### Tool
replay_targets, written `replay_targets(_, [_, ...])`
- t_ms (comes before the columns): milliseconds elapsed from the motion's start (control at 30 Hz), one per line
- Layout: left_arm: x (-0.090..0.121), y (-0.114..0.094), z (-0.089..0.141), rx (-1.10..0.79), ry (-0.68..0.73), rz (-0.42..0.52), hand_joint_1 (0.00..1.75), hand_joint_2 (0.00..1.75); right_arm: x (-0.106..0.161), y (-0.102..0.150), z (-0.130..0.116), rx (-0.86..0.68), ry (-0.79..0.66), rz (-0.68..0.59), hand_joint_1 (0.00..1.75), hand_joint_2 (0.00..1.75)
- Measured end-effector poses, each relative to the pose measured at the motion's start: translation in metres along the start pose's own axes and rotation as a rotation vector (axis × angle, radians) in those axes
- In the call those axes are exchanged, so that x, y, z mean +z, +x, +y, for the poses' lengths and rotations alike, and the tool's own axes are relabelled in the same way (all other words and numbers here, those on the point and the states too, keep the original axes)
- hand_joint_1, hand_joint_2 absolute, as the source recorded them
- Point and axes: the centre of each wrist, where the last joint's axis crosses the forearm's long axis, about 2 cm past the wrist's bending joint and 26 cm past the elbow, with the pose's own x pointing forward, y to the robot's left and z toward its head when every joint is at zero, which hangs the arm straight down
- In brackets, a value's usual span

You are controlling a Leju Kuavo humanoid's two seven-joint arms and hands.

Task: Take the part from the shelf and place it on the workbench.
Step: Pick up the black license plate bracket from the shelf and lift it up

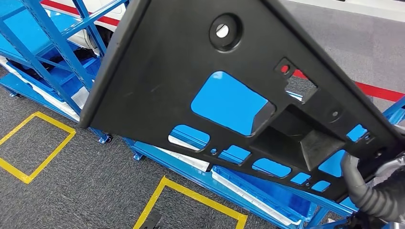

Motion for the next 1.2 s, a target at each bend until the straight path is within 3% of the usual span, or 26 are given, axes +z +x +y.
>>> replay_targets(1200, [0.0016,-0.0037,-0.0004,0.013,-0.009,-0.001,0.00,0.00,0.0013,0.0021,0.0033,-0.011,0.030,0.013,1.75,1.75])
